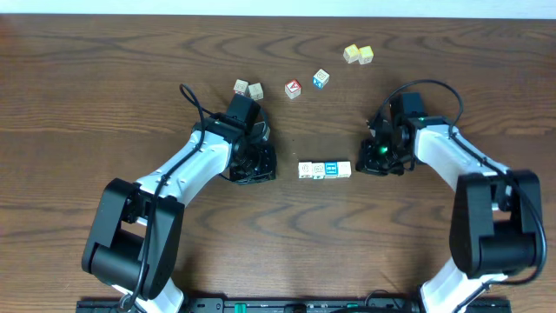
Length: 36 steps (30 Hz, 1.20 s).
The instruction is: Lift 4 blocks
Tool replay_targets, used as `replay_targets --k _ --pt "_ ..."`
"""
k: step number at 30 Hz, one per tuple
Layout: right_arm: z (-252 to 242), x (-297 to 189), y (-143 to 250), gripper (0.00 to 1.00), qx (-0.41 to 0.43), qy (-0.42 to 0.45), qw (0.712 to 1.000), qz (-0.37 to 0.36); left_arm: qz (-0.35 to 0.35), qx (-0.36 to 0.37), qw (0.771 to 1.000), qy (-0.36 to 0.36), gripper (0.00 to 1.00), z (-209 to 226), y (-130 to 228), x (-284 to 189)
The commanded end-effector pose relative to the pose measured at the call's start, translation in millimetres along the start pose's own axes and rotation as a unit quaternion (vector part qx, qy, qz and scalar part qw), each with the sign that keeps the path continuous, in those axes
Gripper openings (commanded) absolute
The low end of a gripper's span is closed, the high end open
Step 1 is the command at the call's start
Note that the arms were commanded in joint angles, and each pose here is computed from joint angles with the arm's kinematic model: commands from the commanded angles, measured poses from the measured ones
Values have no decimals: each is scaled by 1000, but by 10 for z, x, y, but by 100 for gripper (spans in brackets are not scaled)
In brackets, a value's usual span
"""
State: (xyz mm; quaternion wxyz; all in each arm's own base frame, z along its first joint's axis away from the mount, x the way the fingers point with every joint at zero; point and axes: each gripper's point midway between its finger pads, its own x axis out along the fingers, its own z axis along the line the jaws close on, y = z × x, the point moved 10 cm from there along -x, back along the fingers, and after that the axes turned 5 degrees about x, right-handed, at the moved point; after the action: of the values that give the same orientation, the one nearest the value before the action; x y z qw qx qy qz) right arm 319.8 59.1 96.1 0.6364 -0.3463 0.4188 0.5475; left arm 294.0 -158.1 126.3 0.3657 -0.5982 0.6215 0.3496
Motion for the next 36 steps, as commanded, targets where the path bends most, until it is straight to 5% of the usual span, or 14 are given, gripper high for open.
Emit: replay_targets --k 1,9,22,36 --pt "-53 -30 -51 1 1 -16 1000 -1 6 12 1000 7 7 -19 11 18" --pt "-109 -132 -68 1 -8 -110 994 8 1 28 1000 13 7 -111 19 60" --pt "-114 -127 -39 1 -12 -106 994 16 -51 -34 997 -40 7 -128 -60 102" --pt "-113 -127 -25 1 -9 -107 994 21 -75 -8 996 -48 7 -222 -116 285"
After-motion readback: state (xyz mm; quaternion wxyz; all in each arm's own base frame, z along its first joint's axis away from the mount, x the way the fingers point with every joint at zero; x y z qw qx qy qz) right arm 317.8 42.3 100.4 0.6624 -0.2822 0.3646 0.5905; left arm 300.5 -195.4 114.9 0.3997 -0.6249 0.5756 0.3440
